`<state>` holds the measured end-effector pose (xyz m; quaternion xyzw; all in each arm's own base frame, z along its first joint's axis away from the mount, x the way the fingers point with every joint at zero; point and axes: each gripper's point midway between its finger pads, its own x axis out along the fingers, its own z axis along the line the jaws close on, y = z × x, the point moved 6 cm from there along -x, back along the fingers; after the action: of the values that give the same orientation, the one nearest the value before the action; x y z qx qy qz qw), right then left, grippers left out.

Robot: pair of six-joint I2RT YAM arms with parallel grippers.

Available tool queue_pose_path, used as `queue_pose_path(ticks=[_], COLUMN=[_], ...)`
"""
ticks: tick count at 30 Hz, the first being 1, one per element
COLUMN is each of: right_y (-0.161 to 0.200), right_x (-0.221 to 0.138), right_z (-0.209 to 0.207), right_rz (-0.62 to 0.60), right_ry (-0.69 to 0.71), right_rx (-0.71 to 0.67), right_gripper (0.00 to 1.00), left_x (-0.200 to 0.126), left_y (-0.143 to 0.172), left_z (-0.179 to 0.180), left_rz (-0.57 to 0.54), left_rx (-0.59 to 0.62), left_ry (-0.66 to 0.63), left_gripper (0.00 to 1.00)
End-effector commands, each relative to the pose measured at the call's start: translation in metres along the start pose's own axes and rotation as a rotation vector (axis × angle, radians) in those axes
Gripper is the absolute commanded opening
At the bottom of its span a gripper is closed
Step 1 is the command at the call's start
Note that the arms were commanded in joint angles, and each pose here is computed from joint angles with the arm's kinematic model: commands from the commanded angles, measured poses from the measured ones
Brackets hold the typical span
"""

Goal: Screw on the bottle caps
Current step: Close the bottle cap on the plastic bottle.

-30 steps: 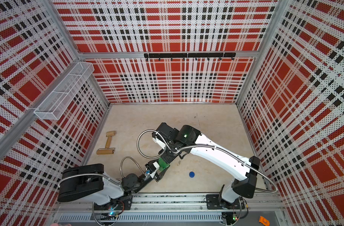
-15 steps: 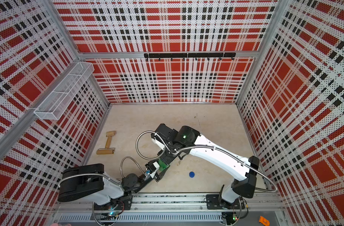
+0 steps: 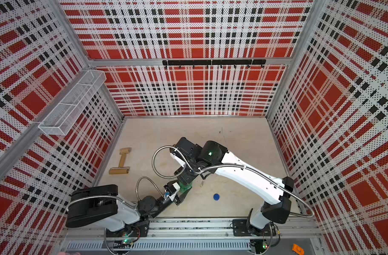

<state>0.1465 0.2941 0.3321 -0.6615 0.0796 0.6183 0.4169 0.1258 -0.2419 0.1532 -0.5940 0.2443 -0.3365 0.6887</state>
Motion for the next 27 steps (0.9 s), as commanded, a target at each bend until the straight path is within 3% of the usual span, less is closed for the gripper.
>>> queue_pose_path(ticks=[1,5,10,27], right_y=[-0.013,-0.013,-0.002,0.000], right_x=[-0.033,-0.052,-0.050,-0.016], right_z=[-0.001,-0.021,-0.047,-0.040], right_rz=[-0.130,-0.187,-0.201,-0.134], right_ry=[0.014,0.093,0.128,0.084], right_rx=[0.011,0.060,0.132,0.112], right_gripper=[0.75,0.84,0.85,0.84], left_x=[0.005,0.004,0.004,0.004], left_y=[-0.009,-0.012,-0.017,-0.017], left_z=[0.000,0.001,0.001,0.000], left_rz=[-0.041,-0.052,-0.070,-0.070], left_rx=[-0.035,-0.052,-0.081,-0.106], left_ry=[-0.001,-0.004,-0.001,0.006], left_gripper=[0.59,0.59,0.59,0.59])
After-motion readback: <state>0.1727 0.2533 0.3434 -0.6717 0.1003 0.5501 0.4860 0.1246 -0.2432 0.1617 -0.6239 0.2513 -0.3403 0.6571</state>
